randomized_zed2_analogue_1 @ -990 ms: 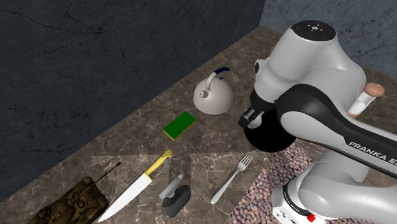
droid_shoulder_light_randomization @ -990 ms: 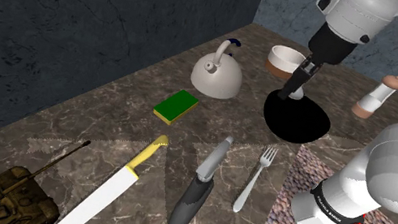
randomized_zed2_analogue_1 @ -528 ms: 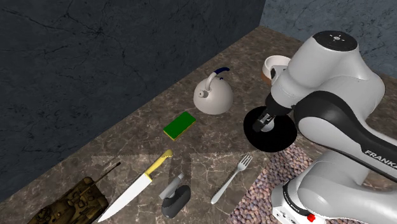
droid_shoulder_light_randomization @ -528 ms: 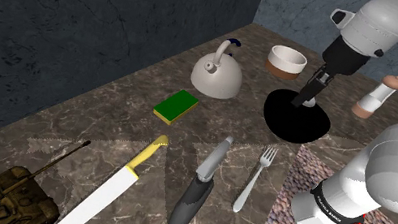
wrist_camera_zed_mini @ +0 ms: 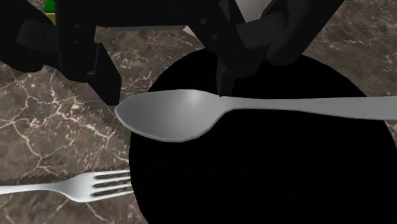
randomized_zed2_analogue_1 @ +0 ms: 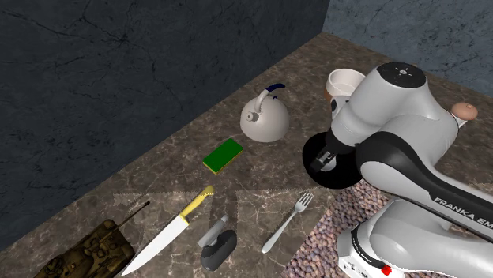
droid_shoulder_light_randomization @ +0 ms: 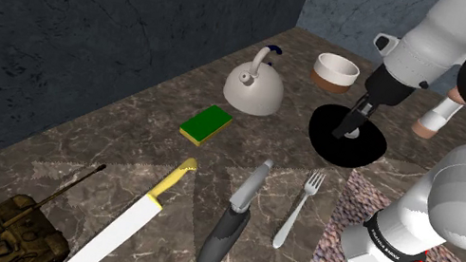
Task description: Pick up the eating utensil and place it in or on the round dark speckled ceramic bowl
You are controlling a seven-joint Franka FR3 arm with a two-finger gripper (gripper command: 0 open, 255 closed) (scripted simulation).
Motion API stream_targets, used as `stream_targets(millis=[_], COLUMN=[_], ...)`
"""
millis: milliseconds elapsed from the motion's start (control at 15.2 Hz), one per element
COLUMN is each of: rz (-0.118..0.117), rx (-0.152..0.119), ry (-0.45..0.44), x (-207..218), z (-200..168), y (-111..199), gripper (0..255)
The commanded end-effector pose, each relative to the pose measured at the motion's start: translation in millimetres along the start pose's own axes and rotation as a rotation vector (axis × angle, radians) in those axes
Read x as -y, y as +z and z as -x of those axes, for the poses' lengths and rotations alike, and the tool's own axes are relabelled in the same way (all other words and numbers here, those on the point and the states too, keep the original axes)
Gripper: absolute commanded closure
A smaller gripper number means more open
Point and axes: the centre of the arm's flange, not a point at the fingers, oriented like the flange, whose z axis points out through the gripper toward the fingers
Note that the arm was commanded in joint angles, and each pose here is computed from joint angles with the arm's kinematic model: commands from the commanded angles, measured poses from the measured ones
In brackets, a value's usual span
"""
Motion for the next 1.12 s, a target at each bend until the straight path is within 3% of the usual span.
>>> stream_targets(millis=[0,594,660,990,1056], rz=[0.000,0.000,0.000,0.000,0.000], rx=[0.000,0.000,0.000,0.000,0.000], ry=[0.000,0.000,0.000,0.000,0.000], x=[0,1,1,1,1], z=[2,3,3,3,3], y=[11,21,21,21,8], gripper=[255,255,0,0,0])
